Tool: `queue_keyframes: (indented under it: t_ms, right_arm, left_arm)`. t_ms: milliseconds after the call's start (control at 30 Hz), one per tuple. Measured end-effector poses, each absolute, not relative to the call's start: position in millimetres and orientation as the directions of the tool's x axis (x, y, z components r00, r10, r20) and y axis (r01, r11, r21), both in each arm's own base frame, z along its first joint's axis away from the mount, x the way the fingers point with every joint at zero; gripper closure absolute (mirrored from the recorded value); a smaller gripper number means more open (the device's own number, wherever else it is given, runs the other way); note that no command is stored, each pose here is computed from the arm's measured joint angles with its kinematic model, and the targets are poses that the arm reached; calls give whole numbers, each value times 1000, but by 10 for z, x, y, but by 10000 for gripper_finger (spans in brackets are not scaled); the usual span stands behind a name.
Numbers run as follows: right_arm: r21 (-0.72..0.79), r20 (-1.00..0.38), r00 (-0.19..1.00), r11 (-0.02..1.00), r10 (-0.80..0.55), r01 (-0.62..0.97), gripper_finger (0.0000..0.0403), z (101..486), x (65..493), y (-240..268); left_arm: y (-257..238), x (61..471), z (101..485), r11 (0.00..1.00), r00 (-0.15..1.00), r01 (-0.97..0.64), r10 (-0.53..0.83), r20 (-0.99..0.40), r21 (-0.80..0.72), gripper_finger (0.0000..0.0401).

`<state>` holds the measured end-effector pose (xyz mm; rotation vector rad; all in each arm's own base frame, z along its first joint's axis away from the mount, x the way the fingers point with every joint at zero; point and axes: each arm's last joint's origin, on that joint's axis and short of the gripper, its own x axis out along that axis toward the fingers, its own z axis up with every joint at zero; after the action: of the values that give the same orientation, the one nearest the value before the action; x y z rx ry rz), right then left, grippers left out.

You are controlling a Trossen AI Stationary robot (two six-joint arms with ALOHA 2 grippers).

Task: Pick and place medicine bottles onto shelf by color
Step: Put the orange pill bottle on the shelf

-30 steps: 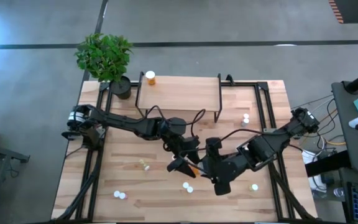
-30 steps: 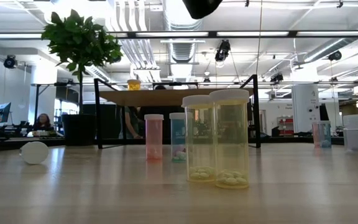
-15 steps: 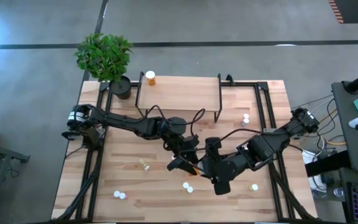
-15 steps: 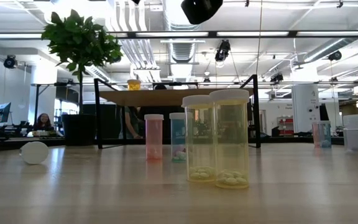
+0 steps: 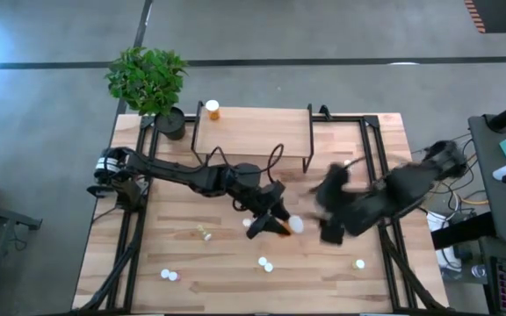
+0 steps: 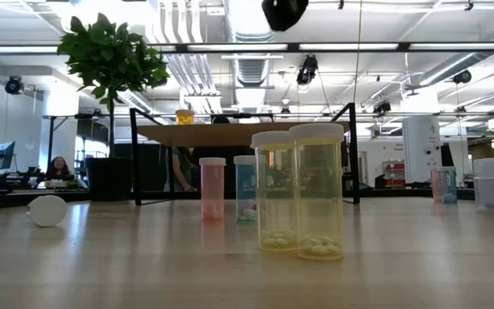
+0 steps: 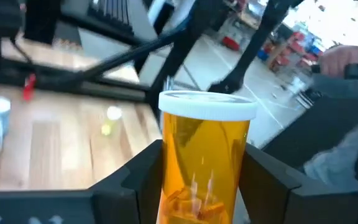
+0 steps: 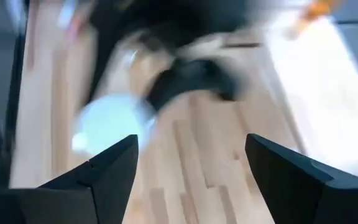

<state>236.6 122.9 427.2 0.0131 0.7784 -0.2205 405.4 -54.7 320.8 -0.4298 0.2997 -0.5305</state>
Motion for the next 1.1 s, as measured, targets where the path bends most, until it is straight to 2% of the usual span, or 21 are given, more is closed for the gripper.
queue_keyframes:
  t_ms: [133, 333, 433, 600, 933, 1100]
  right_arm:
    - [24, -619, 730, 922, -289, 385, 115, 4321, 2049, 1213]
    - [101, -524, 780, 884, -343, 456, 116, 4099, 1799, 1476]
    - [116, -445, 809, 871, -383, 477, 115, 3998, 1870, 1588]
    - [93, -342, 808, 839, -479, 536, 115, 3870, 2168, 1692]
    - [85, -356, 770, 802, -530, 592, 116, 3777, 2496, 1599]
    - [77, -362, 767, 803, -530, 591, 145, 3757, 2517, 1605]
  left_arm:
    - [-463, 4080, 3324, 793, 856, 439, -512, -72, -422, 245]
    - [-346, 4058, 3534, 829, 899, 430, -430, 83, -357, 245]
    - [-264, 4048, 3612, 848, 911, 412, -384, 150, -333, 245]
    - [-231, 4057, 3599, 885, 915, 401, -372, 157, -238, 245]
    - [-207, 4063, 3583, 898, 921, 384, -357, 154, -215, 245]
    - [-205, 4063, 3585, 898, 921, 384, -357, 155, -215, 245]
